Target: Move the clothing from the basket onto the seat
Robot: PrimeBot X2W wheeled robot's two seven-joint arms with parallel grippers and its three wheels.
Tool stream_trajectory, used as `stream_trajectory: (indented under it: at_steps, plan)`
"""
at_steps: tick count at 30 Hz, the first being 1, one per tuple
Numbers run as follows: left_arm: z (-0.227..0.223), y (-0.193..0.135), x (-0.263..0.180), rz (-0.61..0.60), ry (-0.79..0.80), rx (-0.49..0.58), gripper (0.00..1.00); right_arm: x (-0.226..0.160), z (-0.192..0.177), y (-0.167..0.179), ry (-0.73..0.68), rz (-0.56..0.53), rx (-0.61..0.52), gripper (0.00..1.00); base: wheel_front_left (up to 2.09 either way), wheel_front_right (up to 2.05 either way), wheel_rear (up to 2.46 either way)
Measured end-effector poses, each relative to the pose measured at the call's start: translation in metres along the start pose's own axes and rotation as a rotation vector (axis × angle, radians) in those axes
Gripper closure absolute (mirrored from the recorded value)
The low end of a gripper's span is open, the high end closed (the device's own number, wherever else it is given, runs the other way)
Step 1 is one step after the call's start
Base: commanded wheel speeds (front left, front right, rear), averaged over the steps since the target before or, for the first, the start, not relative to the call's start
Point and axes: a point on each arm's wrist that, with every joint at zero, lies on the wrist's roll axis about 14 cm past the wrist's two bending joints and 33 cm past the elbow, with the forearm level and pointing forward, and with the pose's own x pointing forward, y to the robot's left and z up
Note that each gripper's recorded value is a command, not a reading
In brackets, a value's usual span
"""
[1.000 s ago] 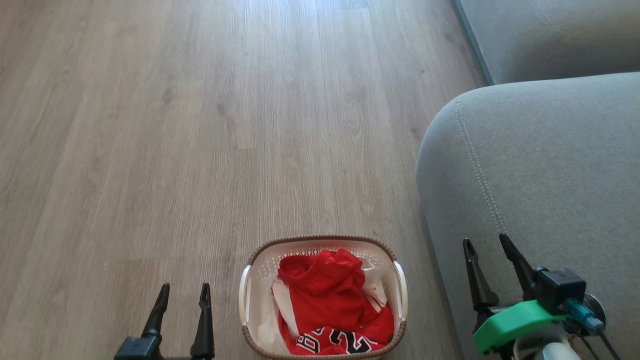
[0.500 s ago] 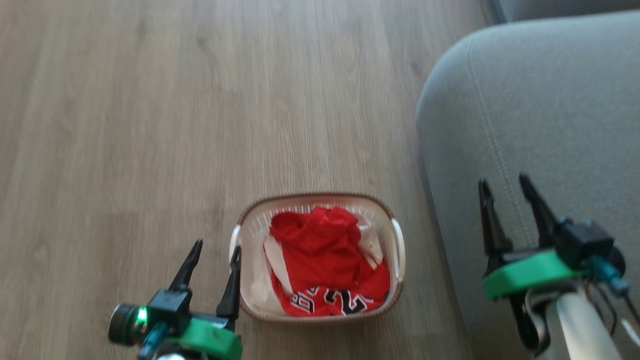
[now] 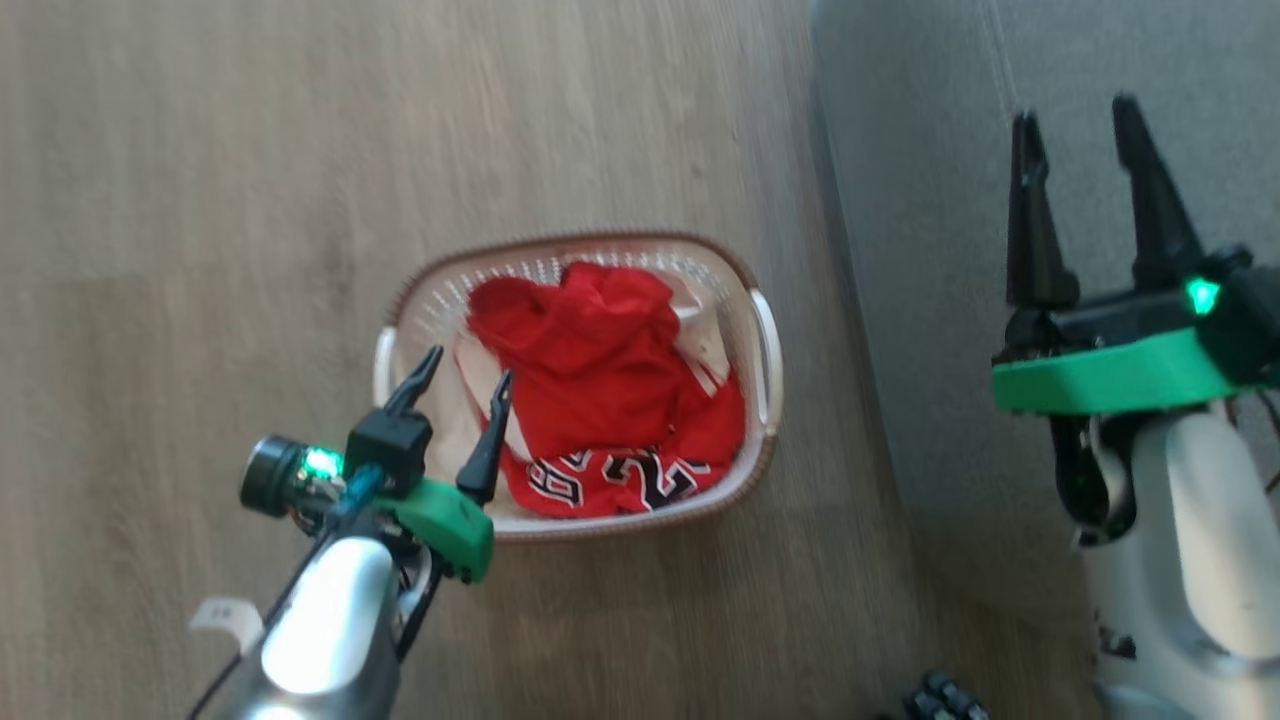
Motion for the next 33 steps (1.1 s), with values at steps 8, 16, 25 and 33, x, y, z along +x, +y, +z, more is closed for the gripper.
stream_trajectory:
  at_steps: [8,16,25,33]
  plan:
    - [-0.059,-0.013,0.054,-0.130,0.169,0.039,0.00,0.024,-0.008,-0.011,-0.034,-0.004,-0.029,0.00,0.00,0.00,0.00]
    - [-0.098,-0.027,0.095,-0.221,0.253,0.068,0.00,0.026,-0.037,-0.027,0.017,-0.030,-0.054,0.00,0.00,0.00,0.00]
    - [-0.129,-0.014,0.122,-0.211,0.327,0.085,0.00,0.031,-0.060,-0.035,0.057,-0.040,-0.065,0.00,0.00,0.00,0.00]
    - [-0.149,-0.025,0.119,-0.258,0.417,0.105,0.00,0.029,-0.065,-0.036,0.071,-0.041,-0.064,0.00,0.00,0.00,0.00]
